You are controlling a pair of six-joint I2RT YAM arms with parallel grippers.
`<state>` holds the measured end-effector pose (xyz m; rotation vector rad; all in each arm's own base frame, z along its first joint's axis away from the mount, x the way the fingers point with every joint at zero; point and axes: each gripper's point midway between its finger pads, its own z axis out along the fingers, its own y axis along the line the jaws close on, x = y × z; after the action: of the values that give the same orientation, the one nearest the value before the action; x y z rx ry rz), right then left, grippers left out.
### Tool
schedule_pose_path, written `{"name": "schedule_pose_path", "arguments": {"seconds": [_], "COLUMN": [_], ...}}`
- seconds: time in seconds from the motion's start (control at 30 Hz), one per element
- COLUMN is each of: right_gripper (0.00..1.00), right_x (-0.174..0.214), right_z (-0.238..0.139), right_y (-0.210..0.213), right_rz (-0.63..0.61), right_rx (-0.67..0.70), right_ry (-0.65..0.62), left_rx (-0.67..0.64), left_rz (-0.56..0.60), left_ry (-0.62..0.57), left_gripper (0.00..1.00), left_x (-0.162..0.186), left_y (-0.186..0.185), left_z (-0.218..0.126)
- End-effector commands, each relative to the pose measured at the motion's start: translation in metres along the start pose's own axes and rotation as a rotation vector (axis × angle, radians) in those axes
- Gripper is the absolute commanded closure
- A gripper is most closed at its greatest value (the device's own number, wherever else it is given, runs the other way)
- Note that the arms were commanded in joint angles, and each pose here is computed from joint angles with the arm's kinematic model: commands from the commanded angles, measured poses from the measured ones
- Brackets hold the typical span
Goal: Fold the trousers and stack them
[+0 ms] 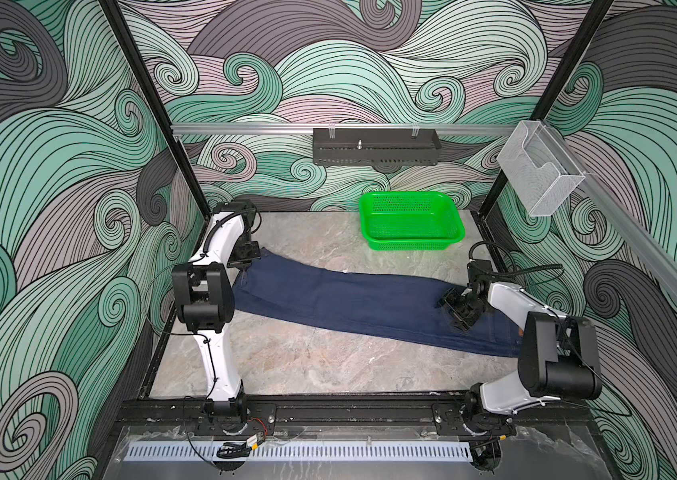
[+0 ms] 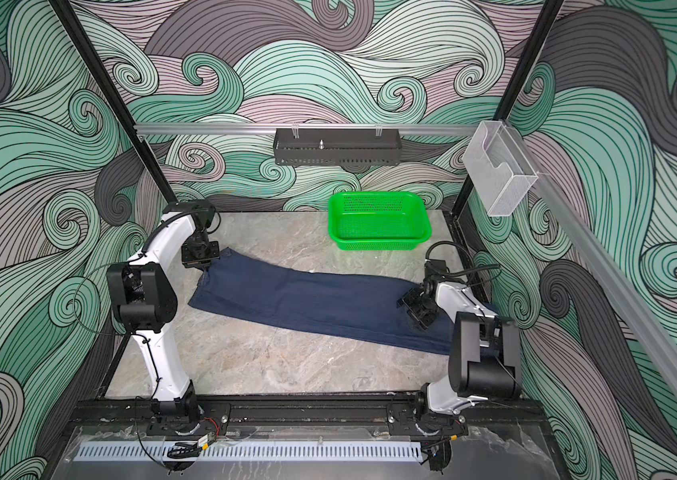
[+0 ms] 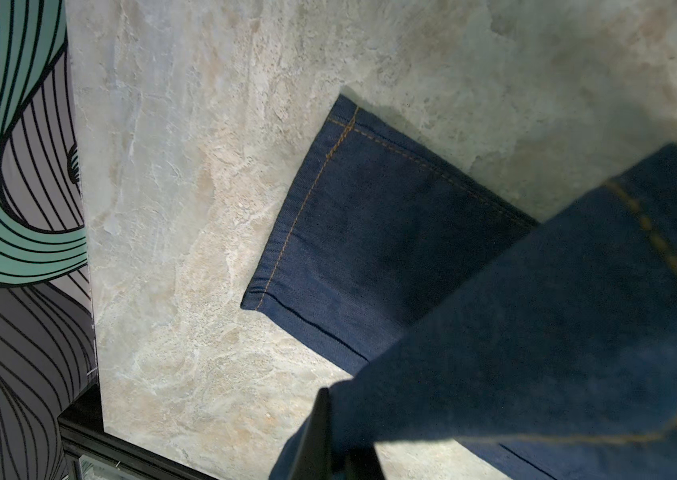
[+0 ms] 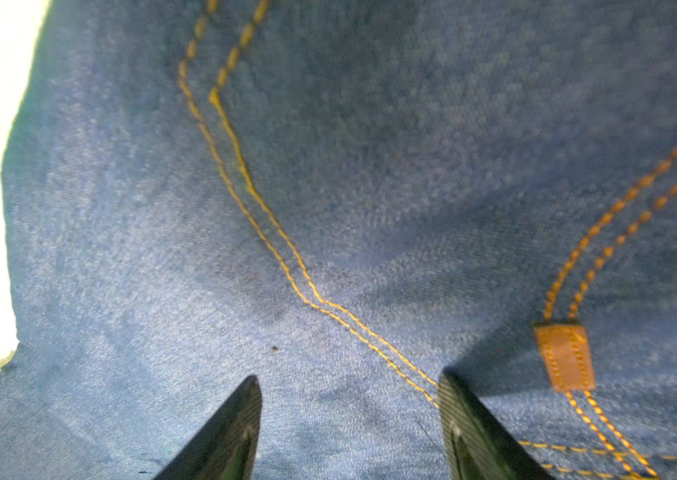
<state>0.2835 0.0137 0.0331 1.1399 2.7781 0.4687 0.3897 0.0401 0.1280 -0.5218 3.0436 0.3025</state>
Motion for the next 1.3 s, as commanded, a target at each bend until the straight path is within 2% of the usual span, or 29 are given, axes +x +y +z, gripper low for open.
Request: {"name": "schedule_pose_path", "arguments": {"seconds": [0.0, 0.23, 0.33, 0.4, 0.5, 0.63, 0.7, 0.8, 1.03, 1.27], "right_gripper": [0.31, 0.31, 0.31, 0.31, 0.31, 0.31, 0.31, 0.3, 0.26, 0.24], "right_x": [-0.001, -0.001, -0.001, -0.001, -0.001, -0.002, -0.001, -0.001, 0.01, 0.039], "right_z": [-0.005, -0.003, -0.002, -0.001, 0.0, 0.0, 0.0, -0.008, -0.042, -0.044], "right_y": [-0.002, -0.004, -0.007, -0.008, -0.009, -0.01, -0.011, -0.01, -0.006, -0.013], "right_rz": [0.002, 0.0, 0.001, 0.002, 0.001, -0.002, -0.002, -0.007, 0.018, 0.092], "right_rx": [0.015, 0.023, 0.035, 0.042, 0.049, 0.057, 0.064, 0.073, 0.043, 0.023], "right_ry": [-0.01, -0.008, -0.009, -0.007, -0.007, -0.007, -0.002, -0.005, -0.037, 0.029], "left_rx": [-0.025, 0.254, 0.315, 0.286, 0.231, 0.101, 0.039, 0.001, 0.001, 0.015], "left_rz": [-0.006, -0.039, -0.05, -0.074, -0.125, -0.162, -0.16, -0.139, -0.121, -0.115], "left_ry": [-0.002, -0.062, -0.11, -0.135, -0.117, 0.029, 0.101, 0.132, 0.158, 0.154], "left_gripper": [0.95, 0.97, 0.97, 0.97, 0.97, 0.97, 0.97, 0.96, 0.87, 0.86], "left_x": [0.002, 0.016, 0.018, 0.016, 0.013, 0.016, 0.019, 0.018, 0.014, 0.011], "left_y": [0.015, -0.012, -0.013, -0.005, 0.012, 0.037, 0.045, 0.046, 0.04, 0.037], "left_z": [-0.021, -0.086, -0.111, -0.114, -0.096, -0.055, -0.037, -0.018, 0.0, 0.0]}}
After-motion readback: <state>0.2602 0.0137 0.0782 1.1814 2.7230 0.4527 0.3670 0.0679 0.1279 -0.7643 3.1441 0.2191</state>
